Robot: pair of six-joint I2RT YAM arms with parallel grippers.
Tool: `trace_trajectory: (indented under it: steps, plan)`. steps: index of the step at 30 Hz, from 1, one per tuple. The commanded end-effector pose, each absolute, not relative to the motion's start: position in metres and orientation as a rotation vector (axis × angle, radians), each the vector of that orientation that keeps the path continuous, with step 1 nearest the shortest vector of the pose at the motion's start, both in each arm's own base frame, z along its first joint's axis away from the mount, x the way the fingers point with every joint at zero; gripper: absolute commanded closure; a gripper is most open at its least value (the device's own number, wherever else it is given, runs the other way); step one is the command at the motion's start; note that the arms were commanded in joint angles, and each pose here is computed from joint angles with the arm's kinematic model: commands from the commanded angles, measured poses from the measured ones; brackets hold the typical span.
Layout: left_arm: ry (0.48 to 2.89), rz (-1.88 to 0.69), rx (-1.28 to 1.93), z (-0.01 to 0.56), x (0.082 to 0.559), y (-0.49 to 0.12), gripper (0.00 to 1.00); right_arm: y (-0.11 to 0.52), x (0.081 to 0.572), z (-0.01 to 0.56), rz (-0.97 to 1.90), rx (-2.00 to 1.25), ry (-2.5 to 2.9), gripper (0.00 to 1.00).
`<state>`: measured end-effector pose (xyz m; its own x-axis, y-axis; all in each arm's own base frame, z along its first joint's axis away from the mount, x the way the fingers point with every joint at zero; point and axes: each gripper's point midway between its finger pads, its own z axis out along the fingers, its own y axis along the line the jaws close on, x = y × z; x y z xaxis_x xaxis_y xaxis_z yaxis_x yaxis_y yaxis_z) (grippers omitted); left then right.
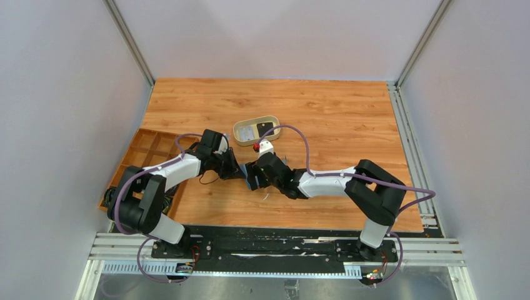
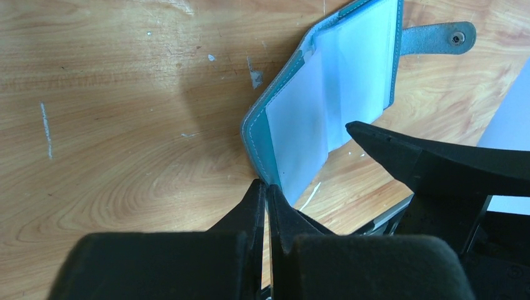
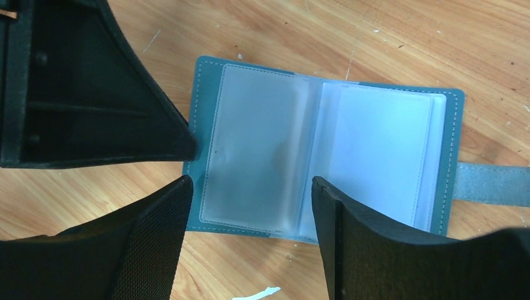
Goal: Take the credit cards out of the card holder
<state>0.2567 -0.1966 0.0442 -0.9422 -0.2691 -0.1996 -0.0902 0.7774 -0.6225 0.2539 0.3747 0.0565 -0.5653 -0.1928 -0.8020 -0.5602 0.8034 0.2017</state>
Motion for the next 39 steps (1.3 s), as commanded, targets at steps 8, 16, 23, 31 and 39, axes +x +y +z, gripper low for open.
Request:
trace_trajectory:
  steps: [8,16,23,31,39]
  plan:
    - [2.7,-0.912,-0.263,0.043,0.255,-0.196,1.0,0.371,0.262,0.046,0.528,-0.555,2.184,0.27]
    - [2.698,-0.917,-0.269,0.044,0.255,-0.196,1.0,0.37,0.263,0.031,0.481,-0.58,2.217,0.27]
    - [2.7,-0.914,-0.263,0.046,0.254,-0.196,1.0,0.355,0.275,0.036,0.355,-0.57,2.193,0.27]
    - [2.703,-0.92,-0.258,0.046,0.254,-0.196,1.0,0.333,0.301,0.053,0.15,-0.585,2.112,0.27]
    - [2.705,-0.918,-0.252,0.045,0.253,-0.196,1.0,0.31,0.323,0.083,0.015,-0.552,2.033,0.26]
